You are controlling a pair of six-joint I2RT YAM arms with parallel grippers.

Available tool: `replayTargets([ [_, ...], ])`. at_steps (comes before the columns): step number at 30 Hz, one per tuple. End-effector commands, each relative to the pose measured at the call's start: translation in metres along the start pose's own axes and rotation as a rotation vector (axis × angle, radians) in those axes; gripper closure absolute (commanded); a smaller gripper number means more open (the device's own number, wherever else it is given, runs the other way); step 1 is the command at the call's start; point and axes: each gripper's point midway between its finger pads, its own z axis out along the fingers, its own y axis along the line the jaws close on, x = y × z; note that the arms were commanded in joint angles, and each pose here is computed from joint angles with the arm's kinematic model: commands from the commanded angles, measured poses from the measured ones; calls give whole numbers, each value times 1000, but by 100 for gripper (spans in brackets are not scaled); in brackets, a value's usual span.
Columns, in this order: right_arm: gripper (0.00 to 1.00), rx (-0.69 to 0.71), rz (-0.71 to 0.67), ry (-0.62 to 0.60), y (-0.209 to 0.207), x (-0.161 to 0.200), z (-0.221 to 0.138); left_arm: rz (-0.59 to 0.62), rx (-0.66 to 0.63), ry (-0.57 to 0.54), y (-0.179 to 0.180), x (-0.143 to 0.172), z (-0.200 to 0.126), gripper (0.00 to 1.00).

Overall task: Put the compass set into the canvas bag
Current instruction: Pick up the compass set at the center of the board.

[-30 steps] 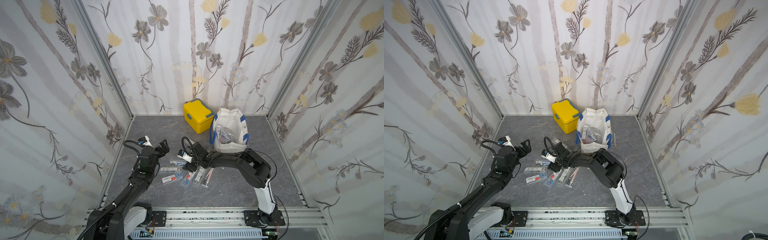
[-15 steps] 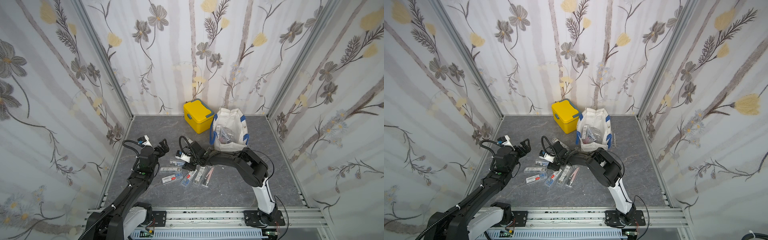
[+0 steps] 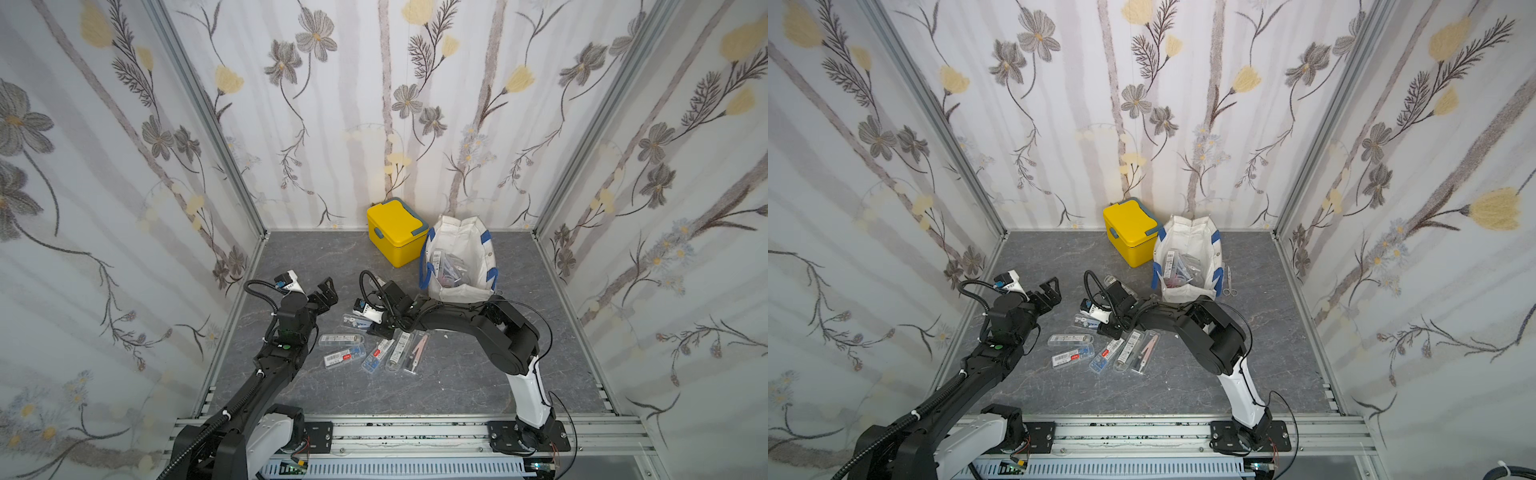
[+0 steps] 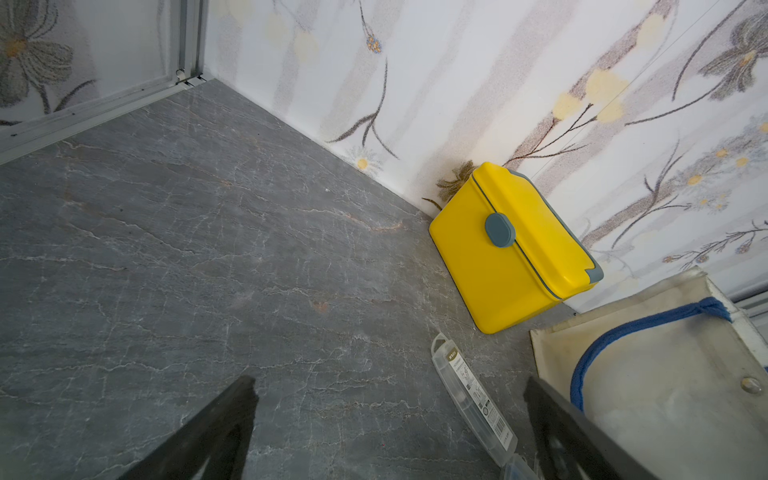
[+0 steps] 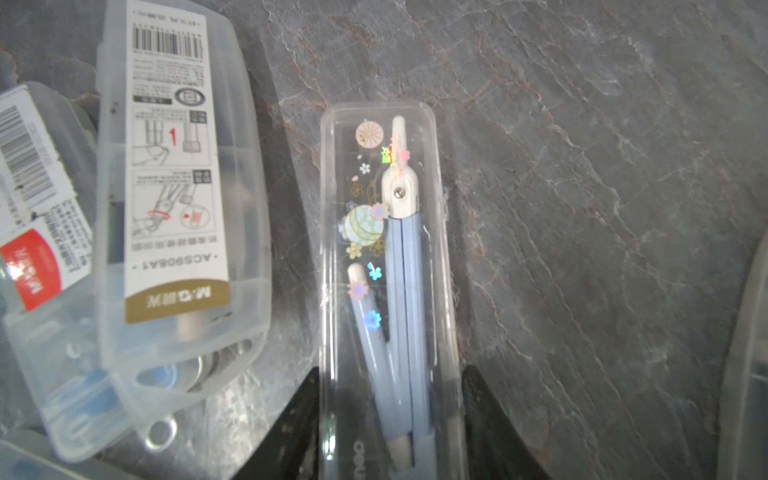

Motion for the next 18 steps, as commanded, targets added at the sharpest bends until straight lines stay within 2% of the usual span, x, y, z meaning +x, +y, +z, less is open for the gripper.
replayTargets([
  [1, 63, 41, 7, -52, -7, -17, -14, -1, -4, -16, 0, -4, -1, 0],
  [12, 62, 261, 77, -186, -45, -69, -82, -22, 44, -44, -7, -10, -7, 0],
  [18, 62, 400, 138, -286, -73, -97, -143, -53, 128, -84, -23, -20, -17, 0],
])
